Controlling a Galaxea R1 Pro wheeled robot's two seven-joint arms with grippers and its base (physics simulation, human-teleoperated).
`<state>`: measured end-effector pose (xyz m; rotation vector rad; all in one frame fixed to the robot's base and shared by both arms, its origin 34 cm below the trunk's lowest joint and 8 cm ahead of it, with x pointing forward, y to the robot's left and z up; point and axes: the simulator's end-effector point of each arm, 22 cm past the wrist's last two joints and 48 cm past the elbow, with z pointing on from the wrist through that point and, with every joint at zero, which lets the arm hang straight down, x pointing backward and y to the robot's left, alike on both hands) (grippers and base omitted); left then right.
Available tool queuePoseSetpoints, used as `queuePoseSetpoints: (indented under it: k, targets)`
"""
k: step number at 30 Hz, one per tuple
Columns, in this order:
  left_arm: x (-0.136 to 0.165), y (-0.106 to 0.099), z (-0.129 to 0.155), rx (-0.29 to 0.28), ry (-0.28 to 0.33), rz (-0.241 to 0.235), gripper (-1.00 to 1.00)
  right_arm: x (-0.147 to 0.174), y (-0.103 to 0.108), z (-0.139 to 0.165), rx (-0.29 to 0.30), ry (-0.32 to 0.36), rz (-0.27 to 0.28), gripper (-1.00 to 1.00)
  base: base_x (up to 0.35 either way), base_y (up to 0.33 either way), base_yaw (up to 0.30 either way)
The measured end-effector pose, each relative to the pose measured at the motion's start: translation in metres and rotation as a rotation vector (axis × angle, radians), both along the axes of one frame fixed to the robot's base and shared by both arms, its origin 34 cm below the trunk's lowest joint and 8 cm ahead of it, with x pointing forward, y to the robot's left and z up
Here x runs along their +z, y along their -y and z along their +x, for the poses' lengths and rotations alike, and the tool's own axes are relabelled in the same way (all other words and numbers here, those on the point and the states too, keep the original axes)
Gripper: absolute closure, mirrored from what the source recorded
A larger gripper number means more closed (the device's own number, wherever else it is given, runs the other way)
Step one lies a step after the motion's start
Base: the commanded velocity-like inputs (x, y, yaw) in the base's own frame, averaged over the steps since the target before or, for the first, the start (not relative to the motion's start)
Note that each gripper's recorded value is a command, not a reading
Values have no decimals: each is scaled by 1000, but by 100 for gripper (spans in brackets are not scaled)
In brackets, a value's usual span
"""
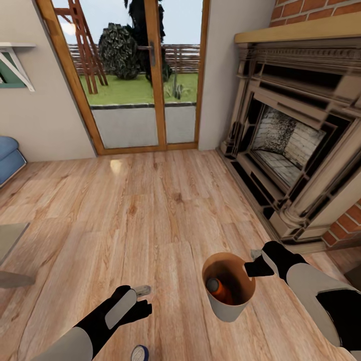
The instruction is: Put the three can of soda from the living room inside the tash can in the kitchen.
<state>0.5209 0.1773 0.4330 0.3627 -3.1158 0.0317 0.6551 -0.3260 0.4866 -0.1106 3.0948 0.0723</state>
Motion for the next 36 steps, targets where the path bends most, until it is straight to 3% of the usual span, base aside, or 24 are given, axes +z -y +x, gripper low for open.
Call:
queuePoseSetpoints:
  k: [7, 14, 36]
  targets:
    - [0, 1, 0, -4, 1, 1, -100, 1, -2, 2, -4, 9, 16, 100, 4, 3, 0]
    - [-1, 0, 3, 9, 17, 5, -100, 1, -4, 12, 4, 60, 29, 100, 0, 0, 0]
    - [-1, -1, 4, 17, 23, 5, -100, 0, -5, 12, 8, 57, 21, 100, 0, 0, 0]
